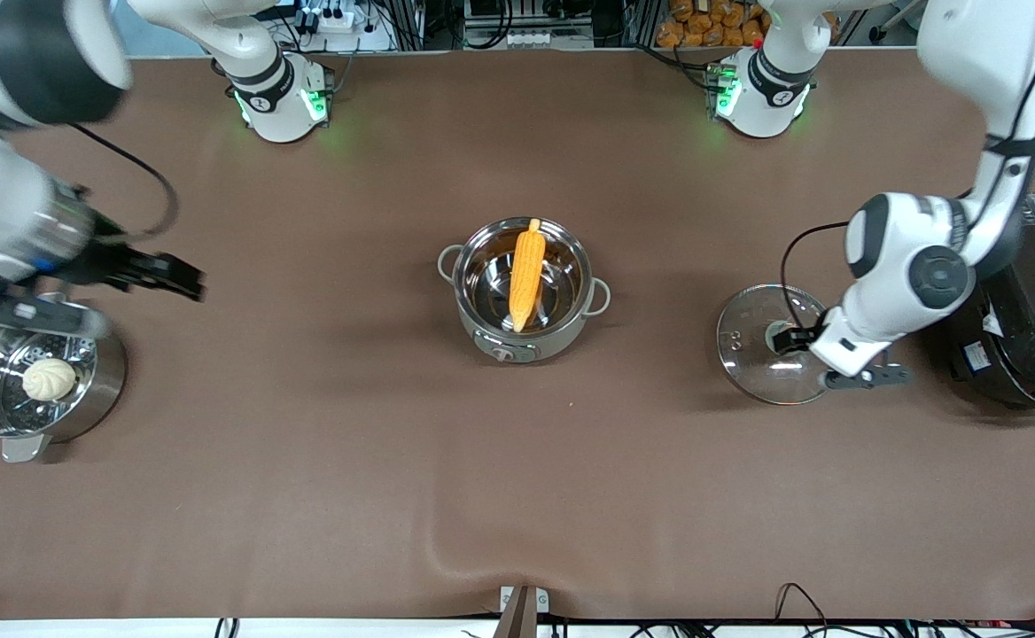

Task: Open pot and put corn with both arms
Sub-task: 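Release the corn and lid and raise both grippers away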

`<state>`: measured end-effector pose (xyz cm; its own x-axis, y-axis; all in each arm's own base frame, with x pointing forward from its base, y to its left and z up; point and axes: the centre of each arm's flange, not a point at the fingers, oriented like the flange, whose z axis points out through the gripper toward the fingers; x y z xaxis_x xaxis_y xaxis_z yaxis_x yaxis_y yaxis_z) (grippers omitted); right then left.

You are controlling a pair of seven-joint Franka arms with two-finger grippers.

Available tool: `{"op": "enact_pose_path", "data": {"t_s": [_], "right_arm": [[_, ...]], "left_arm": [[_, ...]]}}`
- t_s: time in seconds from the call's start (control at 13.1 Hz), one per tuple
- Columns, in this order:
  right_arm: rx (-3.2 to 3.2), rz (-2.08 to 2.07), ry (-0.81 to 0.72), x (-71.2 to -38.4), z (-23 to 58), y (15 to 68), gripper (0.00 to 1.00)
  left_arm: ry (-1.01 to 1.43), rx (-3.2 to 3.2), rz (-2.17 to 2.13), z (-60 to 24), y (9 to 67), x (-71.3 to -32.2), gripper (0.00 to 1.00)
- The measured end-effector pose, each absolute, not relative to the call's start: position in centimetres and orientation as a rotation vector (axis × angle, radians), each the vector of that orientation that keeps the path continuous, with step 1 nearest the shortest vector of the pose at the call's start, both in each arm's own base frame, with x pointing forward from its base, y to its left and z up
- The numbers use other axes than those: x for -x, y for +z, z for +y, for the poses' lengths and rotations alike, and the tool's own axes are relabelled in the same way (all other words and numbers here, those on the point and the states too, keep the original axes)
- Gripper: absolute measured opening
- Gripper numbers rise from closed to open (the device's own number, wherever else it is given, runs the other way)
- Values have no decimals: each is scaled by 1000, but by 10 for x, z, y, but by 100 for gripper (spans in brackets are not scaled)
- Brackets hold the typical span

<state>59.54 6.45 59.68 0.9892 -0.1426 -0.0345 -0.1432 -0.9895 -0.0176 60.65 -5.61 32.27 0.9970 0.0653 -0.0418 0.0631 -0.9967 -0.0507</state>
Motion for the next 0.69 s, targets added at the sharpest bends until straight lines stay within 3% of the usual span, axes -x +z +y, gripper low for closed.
{"op": "enact_pose_path", "data": {"t_s": [0.31,0.46,0.69], "right_arm": [[3105,257,5,-585,25,624,100],[3150,184,77,-577,19,628,100],[3169,141,66,-576,-1,638,100]], "left_arm": [[-20,3084,-79,-75,463,-628,100],[-17,3080,-78,-80,509,-626,100],[32,3067,-101,-75,568,-613,100]]}}
